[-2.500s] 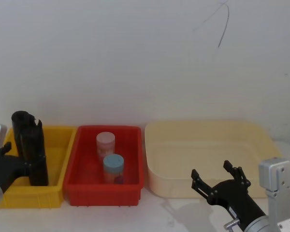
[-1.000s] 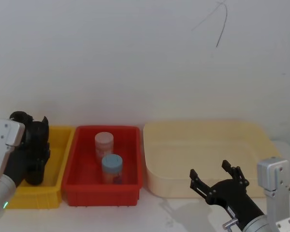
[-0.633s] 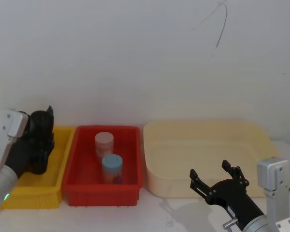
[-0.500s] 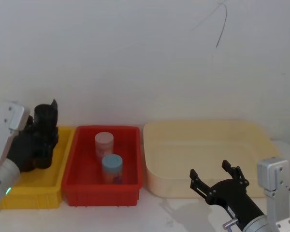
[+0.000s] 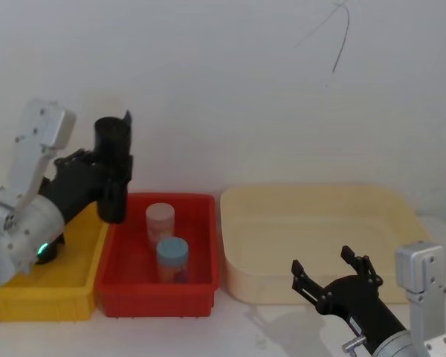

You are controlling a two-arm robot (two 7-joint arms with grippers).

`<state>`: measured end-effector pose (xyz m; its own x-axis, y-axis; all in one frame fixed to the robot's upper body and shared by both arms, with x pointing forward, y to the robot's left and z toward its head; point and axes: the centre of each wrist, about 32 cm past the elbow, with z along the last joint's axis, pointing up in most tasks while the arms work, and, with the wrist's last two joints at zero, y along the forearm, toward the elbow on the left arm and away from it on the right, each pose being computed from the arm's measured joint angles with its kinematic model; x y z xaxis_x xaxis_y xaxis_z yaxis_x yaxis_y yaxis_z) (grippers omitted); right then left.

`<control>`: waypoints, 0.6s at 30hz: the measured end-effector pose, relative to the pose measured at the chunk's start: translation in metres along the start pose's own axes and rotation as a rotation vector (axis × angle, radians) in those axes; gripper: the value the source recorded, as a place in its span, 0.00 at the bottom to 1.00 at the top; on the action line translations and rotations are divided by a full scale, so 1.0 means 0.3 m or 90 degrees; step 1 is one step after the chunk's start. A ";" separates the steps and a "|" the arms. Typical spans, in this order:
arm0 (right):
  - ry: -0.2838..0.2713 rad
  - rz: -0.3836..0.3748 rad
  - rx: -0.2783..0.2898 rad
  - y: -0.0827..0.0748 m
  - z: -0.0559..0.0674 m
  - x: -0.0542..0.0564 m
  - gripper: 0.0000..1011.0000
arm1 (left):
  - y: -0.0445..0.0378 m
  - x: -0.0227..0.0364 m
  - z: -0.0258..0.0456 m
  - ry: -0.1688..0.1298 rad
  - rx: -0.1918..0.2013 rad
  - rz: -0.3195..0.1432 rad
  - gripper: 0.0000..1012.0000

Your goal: Pick up the garbage bag with the one hand and transfer it to the other hand.

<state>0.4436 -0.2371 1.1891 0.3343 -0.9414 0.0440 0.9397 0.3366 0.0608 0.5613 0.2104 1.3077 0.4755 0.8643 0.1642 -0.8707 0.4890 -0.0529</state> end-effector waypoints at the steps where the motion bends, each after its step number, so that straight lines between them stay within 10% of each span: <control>1: 0.000 0.001 0.000 0.000 0.001 0.000 0.99 | -0.005 -0.003 0.008 0.002 -0.001 -0.006 0.50; 18: 0.010 0.107 -0.022 0.051 0.072 0.028 0.99 | -0.115 -0.103 0.120 0.024 -0.014 -0.145 0.50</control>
<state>0.4593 -0.2395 1.2120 0.4880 -0.8721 0.0358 0.8722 0.4888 0.0201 0.5722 0.1625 1.3399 0.6641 0.7349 0.1376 -0.7375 0.6741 -0.0407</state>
